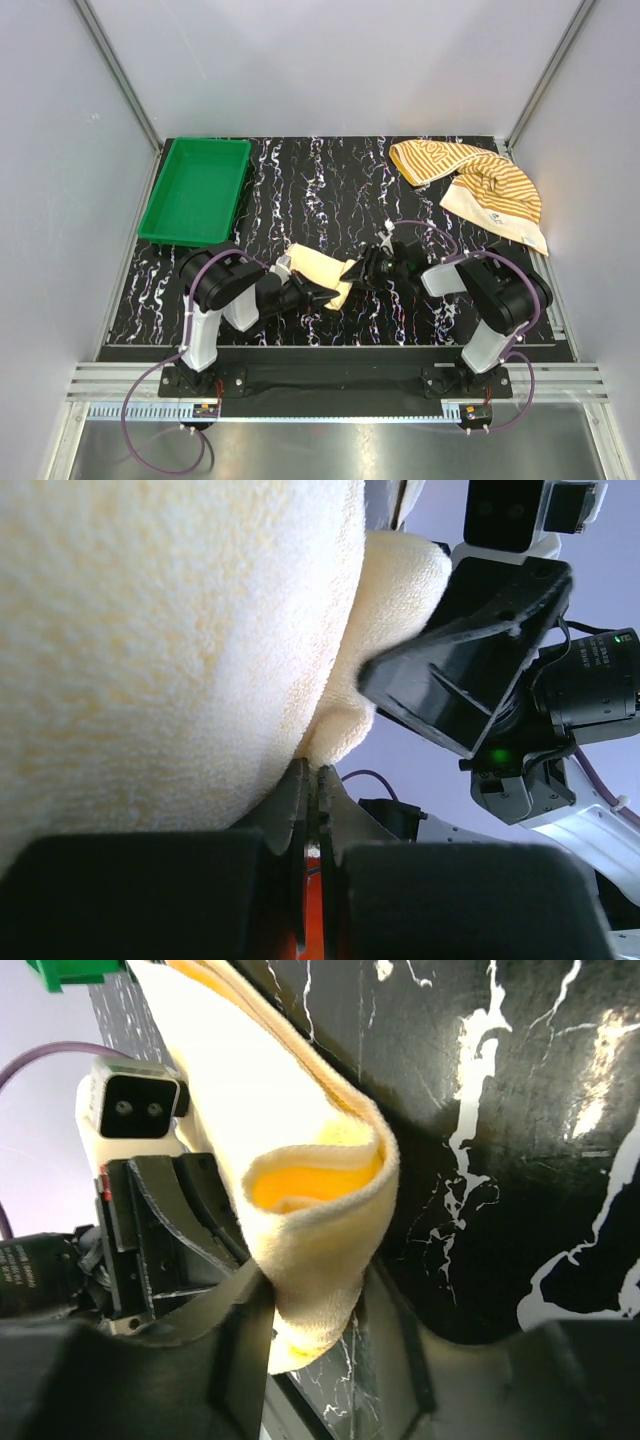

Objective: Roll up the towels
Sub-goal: Roll the towel

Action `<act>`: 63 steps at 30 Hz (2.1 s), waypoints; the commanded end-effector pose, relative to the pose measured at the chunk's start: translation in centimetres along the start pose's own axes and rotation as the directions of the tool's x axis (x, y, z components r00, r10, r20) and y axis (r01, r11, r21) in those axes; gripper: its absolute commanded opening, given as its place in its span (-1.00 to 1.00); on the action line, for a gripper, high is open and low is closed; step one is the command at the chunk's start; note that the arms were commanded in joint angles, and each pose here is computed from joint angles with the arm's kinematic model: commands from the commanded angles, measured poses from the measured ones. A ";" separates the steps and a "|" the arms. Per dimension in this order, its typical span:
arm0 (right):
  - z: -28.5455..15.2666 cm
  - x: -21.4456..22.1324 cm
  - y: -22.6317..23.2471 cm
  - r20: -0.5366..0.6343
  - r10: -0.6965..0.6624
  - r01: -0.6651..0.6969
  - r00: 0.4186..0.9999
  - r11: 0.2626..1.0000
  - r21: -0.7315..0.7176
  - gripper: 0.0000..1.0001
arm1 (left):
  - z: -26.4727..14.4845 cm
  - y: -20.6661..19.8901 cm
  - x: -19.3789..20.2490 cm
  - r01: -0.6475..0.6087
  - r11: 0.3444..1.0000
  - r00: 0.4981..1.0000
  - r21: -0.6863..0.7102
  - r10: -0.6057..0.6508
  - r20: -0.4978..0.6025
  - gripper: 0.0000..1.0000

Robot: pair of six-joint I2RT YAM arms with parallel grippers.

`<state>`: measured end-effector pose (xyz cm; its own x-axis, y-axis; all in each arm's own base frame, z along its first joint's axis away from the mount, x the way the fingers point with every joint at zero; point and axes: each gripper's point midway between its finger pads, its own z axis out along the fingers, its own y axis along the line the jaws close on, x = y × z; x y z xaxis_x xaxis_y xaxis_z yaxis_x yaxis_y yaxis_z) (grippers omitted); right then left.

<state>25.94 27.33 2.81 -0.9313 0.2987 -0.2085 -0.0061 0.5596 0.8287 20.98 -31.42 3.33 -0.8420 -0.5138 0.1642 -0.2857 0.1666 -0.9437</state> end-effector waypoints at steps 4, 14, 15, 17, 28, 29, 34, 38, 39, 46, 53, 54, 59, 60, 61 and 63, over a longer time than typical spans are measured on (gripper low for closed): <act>0.4 0.3 0.3 -0.001 -0.034 0.034 0.999 0.999 -0.004 -0.88 | -0.8 -2.4 -0.3 0.025 0.992 1.000 0.121 -0.026 0.002 -1.00; -1.2 -0.3 0.2 -0.026 -0.061 0.064 0.998 0.988 0.142 -1.00 | -0.8 -2.6 0.2 -0.047 0.995 0.999 0.082 0.049 -0.018 -0.28; -1.4 -0.8 0.7 -0.022 -0.072 0.075 0.997 0.985 0.154 -1.00 | -1.0 -3.3 0.4 -0.085 0.992 0.996 0.090 0.087 -0.021 -0.11; -2.1 -1.2 1.0 -0.034 -0.090 0.095 0.995 0.976 0.197 -1.00 | -1.0 -1.7 0.3 -0.092 0.996 0.996 0.002 0.092 -0.020 0.17; -4.7 -0.8 -0.4 -0.127 -0.087 0.131 0.988 0.911 0.390 -1.00 | -3.1 -3.4 -1.7 -0.576 0.644 0.755 -0.504 0.655 -0.025 0.29; -4.7 -1.0 -0.3 -0.130 -0.090 0.135 0.987 0.911 0.391 -1.00 | -2.7 -5.4 -1.6 -0.606 0.619 0.719 -0.499 0.695 -0.011 0.29; -4.8 -0.5 -1.0 -0.183 -0.075 0.149 0.980 0.888 0.434 -1.00 | -2.9 -7.1 -0.2 -0.739 0.362 0.496 -0.568 0.863 -0.095 0.31; -5.0 -0.7 -0.8 -0.198 -0.076 0.160 0.977 0.879 0.449 -1.00 | -1.8 -7.2 1.0 -0.783 0.244 0.397 -0.573 0.904 -0.156 0.33; -5.0 -0.7 -0.8 -0.199 -0.077 0.161 0.977 0.878 0.451 -1.00 | -1.4 -6.5 1.4 -0.789 0.219 0.385 -0.574 0.905 -0.183 0.33; -5.0 -0.5 -1.1 -0.210 -0.069 0.161 0.975 0.873 0.460 -1.00 | 0.5 -5.5 4.0 -0.817 0.214 0.372 -0.536 0.905 -0.206 0.38; -4.8 -0.1 -1.6 -0.222 -0.059 0.159 0.973 0.870 0.466 -1.00 | 2.2 -5.5 5.4 -0.837 0.229 0.371 -0.497 0.905 -0.207 0.38; -4.8 -0.1 -1.6 -0.224 -0.058 0.160 0.973 0.869 0.468 -1.00 | 2.2 -5.7 5.5 -0.839 0.233 0.371 -0.492 0.906 -0.204 0.39; -4.5 0.1 -2.2 -0.234 -0.052 0.162 0.971 0.863 0.479 -1.00 | 1.6 -7.3 5.9 -0.845 0.165 0.297 -0.509 0.936 -0.191 0.38; -4.5 0.1 -2.3 -0.237 -0.046 0.159 0.970 0.862 0.482 -1.00 | 1.8 -8.1 6.8 -0.856 0.148 0.273 -0.495 0.943 -0.189 0.36; -4.4 0.1 -2.3 -0.238 -0.045 0.158 0.970 0.861 0.483 -1.00 | 1.8 -8.3 7.0 -0.862 0.126 0.250 -0.491 0.948 -0.196 0.36; -4.3 0.2 -2.5 -0.245 -0.041 0.159 0.969 0.859 0.486 -1.00 | 2.1 -8.7 8.1 -0.876 0.052 0.178 -0.480 0.959 -0.222 0.35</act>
<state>23.68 22.14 2.54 -0.9909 0.1010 -0.0885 0.0532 0.9005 0.4316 17.17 -36.91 9.19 -0.6265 0.2340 -0.7435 0.4701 0.8743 -0.1208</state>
